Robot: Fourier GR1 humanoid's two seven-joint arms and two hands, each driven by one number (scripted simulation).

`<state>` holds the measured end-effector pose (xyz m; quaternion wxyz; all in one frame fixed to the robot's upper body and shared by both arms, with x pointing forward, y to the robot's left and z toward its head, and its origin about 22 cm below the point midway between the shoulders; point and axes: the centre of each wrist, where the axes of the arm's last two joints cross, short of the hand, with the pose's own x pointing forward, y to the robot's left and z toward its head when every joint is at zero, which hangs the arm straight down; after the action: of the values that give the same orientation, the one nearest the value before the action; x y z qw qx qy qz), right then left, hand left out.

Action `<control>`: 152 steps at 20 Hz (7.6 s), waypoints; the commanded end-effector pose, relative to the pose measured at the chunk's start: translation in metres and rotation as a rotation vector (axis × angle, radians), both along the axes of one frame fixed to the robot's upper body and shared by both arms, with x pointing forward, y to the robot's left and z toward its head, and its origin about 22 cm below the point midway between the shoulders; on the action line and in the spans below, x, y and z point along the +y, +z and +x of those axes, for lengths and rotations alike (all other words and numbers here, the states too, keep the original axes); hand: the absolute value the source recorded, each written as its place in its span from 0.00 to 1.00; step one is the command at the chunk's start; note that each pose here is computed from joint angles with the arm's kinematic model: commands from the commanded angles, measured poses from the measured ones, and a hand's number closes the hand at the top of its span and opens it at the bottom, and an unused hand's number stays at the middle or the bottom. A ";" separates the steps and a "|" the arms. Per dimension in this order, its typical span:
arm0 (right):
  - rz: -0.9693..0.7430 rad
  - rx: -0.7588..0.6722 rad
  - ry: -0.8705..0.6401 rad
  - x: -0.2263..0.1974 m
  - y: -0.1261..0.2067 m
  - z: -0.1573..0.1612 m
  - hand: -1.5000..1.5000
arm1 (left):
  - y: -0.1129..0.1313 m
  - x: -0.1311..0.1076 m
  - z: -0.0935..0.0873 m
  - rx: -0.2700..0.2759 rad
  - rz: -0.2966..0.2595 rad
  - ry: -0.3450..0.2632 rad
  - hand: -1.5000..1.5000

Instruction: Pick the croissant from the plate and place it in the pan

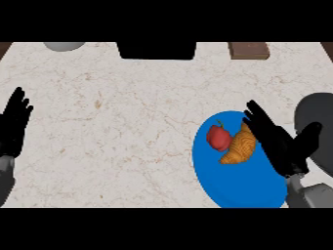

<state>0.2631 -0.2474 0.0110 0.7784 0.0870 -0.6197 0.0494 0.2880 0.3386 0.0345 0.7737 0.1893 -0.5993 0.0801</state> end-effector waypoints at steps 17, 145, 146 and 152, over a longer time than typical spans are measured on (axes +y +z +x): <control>-0.737 -0.322 -0.267 -0.054 0.120 -0.062 0.00 | -0.018 -0.142 -0.054 -0.355 -0.107 -0.490 0.50; -1.186 0.025 -0.703 -0.238 0.024 0.028 0.00 | -0.015 -0.149 -0.031 -0.402 -0.117 -0.572 0.50; -1.145 0.045 -0.656 -0.234 0.021 0.033 0.00 | -0.021 -0.149 -0.036 -0.376 -0.126 -0.570 0.50; -0.925 -0.032 -0.595 -0.223 0.019 0.063 0.00 | -0.011 -0.150 -0.046 -0.375 -0.132 -0.555 0.50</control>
<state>0.3130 -0.4749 0.0329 0.6947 -0.4800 -0.5272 0.0948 0.2492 0.1971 0.0123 0.6543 -0.0440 -0.7520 -0.0668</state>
